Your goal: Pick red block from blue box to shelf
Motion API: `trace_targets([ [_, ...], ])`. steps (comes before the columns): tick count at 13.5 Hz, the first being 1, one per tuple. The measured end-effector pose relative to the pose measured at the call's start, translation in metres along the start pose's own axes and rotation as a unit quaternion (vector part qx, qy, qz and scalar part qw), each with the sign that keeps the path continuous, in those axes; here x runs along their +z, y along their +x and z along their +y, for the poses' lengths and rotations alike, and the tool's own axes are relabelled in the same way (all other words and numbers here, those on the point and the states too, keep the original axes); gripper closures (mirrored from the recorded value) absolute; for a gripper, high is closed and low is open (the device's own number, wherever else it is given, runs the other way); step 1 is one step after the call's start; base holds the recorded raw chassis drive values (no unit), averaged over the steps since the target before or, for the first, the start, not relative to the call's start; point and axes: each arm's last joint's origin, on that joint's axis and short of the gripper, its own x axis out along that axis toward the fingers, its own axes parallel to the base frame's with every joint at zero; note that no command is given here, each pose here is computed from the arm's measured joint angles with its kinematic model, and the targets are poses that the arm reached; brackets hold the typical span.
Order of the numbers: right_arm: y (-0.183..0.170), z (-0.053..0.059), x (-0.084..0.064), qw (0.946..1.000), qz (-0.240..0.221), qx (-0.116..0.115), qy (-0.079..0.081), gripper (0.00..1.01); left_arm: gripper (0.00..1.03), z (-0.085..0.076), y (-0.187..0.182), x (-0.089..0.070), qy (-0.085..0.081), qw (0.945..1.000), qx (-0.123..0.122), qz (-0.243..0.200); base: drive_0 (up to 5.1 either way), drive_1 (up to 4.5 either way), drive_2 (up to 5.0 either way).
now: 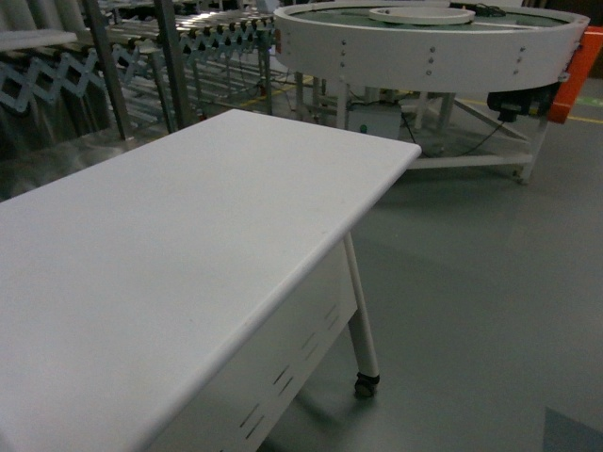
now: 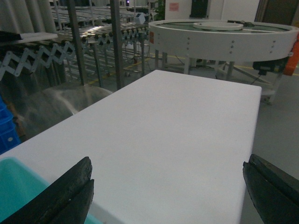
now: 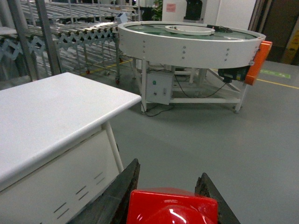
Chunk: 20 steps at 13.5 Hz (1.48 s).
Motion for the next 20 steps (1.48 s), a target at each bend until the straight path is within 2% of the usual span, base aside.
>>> trace_targets([
  [4, 0.0000, 0.0000, 0.0000, 1.0000, 0.000, 0.000, 0.000, 0.73, 0.05, 0.0000, 0.0000, 0.0000, 0.000, 1.0000, 0.000, 0.000, -1.6, -0.63, -2.6],
  [15, 0.0000, 0.0000, 0.0000, 1.0000, -0.001, -0.001, 0.000, 0.73, 0.05, 0.0000, 0.0000, 0.0000, 0.000, 1.0000, 0.000, 0.000, -1.6, 2.34, -5.5],
  [20, 0.0002, -0.0001, -0.0003, 1.0000, 0.001, -0.001, 0.000, 0.73, 0.05, 0.0000, 0.0000, 0.0000, 0.000, 1.0000, 0.000, 0.000, -1.4, -1.19, -1.7],
])
